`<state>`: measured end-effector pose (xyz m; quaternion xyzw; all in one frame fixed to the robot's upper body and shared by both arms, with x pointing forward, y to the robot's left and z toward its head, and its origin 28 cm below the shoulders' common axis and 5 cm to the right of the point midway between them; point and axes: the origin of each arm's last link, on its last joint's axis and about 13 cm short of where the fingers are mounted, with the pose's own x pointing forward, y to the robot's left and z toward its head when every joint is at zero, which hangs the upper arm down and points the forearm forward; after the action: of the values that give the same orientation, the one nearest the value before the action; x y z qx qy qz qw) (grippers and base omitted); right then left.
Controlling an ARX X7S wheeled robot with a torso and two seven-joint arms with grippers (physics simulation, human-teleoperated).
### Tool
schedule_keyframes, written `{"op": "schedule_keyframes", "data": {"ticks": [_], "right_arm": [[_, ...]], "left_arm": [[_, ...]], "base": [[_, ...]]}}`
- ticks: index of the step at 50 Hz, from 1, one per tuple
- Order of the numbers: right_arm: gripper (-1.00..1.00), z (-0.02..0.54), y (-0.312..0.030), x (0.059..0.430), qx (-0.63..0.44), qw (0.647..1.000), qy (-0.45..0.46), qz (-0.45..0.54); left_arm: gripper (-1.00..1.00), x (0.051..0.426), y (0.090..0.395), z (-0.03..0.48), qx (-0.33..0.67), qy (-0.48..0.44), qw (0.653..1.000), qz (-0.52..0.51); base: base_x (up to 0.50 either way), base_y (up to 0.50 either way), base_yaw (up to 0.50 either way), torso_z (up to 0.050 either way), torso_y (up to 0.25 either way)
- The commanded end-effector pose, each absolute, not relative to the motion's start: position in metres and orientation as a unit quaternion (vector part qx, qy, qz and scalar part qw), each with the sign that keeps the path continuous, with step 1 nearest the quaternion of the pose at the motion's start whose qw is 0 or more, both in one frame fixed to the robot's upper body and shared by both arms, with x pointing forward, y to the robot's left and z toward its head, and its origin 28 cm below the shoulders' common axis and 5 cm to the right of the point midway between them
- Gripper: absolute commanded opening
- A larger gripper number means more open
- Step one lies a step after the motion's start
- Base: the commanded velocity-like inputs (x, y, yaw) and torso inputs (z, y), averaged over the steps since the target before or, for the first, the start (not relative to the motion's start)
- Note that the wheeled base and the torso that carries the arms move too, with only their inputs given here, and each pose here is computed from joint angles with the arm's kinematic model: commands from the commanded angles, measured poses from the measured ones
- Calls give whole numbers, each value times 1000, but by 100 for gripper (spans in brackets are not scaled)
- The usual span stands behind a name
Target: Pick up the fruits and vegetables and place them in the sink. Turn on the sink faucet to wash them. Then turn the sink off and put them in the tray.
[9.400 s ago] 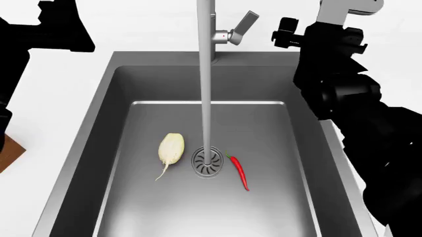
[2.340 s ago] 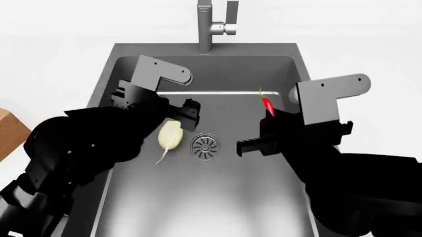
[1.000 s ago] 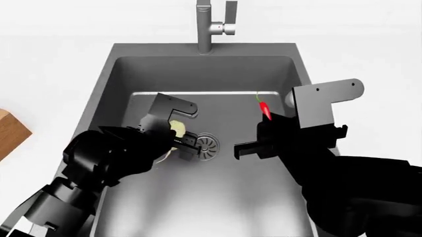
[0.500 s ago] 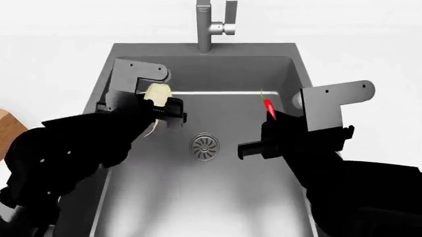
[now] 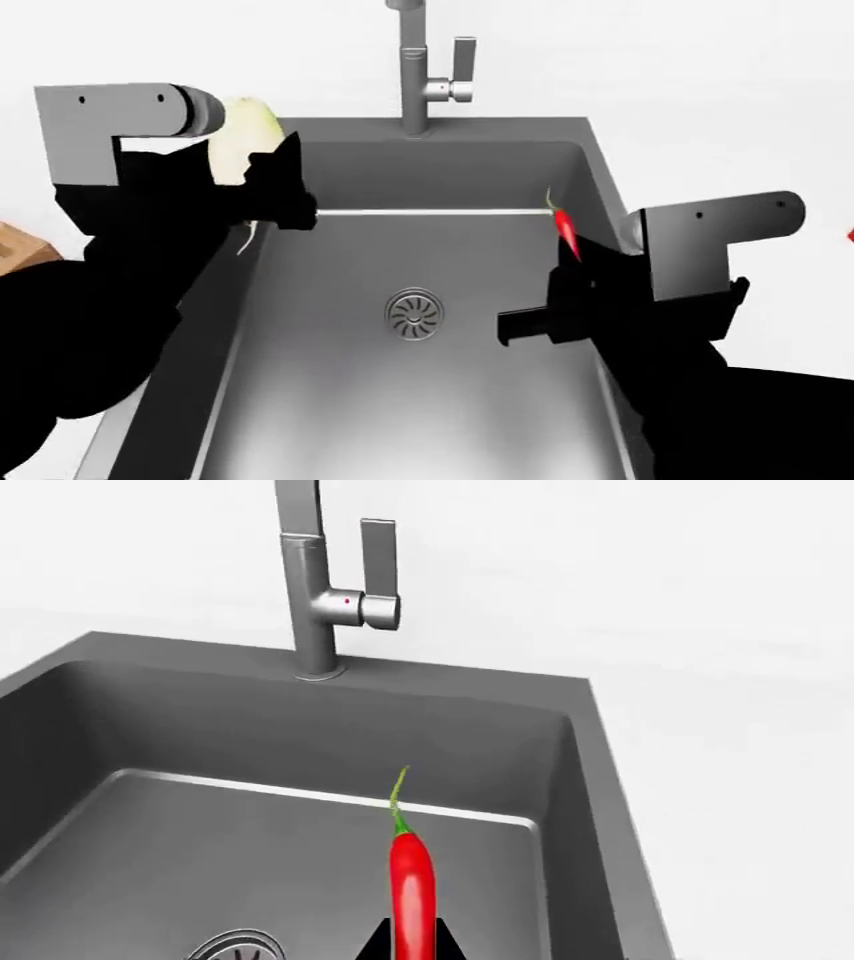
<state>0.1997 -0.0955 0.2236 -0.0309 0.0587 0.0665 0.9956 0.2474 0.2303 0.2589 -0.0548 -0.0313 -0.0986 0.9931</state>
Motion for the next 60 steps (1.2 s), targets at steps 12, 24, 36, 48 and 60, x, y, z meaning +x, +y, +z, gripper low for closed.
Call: {"op": "schedule_keyframes", "data": {"ticks": [12, 24, 36, 48, 60], "right_arm": [[-100, 225, -95, 192, -34, 996, 49, 71], [-100, 227, -96, 189, -31, 996, 43, 71], [-100, 228, -97, 187, -30, 996, 42, 69], [-100, 238, -97, 160, -45, 996, 17, 74], [-100, 242, -99, 152, -56, 996, 5, 67]], "left_arm": [[-100, 210, 230, 245, -30, -52, 989, -131], [-100, 209, 232, 246, -33, -57, 989, -129], [-100, 204, 234, 249, -30, -68, 989, -126], [-100, 168, 248, 259, -3, -115, 987, -114], [-100, 169, 250, 263, -5, -120, 987, -106]], "base": [[2, 0, 0, 0, 250], [1, 0, 0, 0, 250], [0, 0, 0, 0, 155], [0, 0, 0, 0, 0], [1, 177, 0, 0, 0]]}}
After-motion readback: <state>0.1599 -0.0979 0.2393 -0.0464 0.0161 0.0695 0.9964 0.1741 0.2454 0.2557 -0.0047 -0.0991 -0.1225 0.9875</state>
